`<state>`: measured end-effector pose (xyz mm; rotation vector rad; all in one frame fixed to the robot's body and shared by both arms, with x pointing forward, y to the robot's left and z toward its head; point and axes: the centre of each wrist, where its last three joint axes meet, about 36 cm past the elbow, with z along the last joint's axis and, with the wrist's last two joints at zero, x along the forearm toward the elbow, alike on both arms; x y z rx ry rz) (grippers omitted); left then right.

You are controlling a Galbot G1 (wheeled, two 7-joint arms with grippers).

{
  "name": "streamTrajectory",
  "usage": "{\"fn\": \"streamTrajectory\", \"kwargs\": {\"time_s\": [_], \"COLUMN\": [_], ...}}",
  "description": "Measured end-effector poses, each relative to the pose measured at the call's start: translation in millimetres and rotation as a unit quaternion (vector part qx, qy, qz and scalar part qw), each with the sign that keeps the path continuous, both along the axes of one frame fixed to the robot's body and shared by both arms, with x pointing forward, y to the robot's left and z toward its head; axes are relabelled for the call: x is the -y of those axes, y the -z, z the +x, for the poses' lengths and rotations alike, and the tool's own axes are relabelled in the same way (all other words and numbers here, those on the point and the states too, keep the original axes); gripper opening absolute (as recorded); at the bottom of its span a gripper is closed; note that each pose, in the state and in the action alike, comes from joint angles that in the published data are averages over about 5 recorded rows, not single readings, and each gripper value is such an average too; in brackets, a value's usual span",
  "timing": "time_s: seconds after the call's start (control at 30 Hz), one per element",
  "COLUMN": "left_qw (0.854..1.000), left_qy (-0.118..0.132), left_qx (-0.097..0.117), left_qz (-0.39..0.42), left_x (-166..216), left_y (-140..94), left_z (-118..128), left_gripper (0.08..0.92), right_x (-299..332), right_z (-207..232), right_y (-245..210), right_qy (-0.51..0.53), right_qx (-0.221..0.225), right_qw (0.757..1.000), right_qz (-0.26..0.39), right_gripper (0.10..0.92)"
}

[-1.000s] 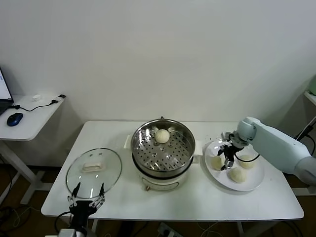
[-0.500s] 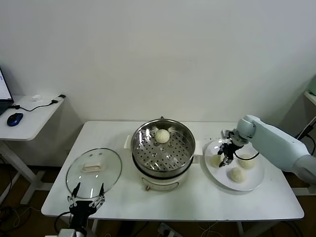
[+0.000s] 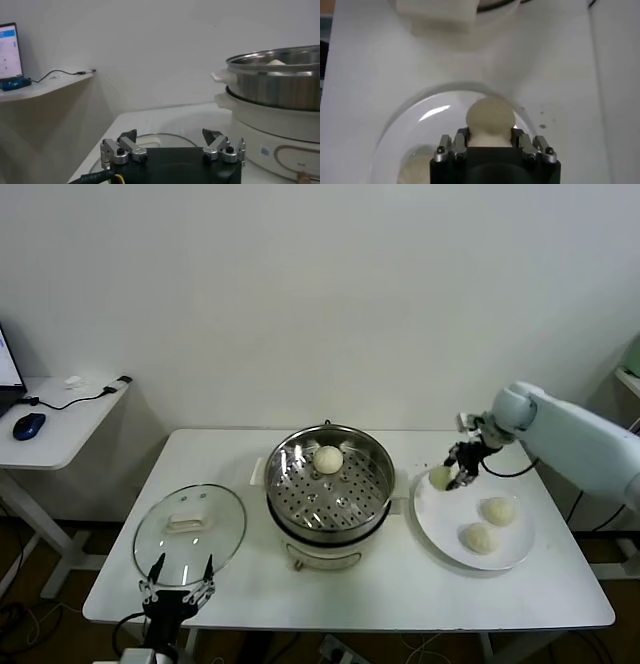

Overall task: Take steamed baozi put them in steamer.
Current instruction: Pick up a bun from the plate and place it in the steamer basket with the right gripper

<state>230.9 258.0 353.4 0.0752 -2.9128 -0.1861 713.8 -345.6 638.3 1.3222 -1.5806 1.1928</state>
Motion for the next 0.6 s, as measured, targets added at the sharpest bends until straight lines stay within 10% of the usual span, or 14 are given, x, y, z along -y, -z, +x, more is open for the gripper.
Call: {"fn": "streamTrajectory", "kwargs": {"time_s": [0.6], "left_qw": [1.000], "left_qy": [0.021], "left_qx": [-0.002], "left_qz": [0.006], "left_x": [8.5], "left_y": [-1.6], "left_z": [-4.8], "left_gripper": [0.823], "right_x": [-180.7], "right_z": [-12.1], "right_y": [-49.1], "right_qy": [-0.067], "right_qx": [0.020], "right_qw": [0.996], "right_qz": [0.054], "right_gripper": [0.560]}}
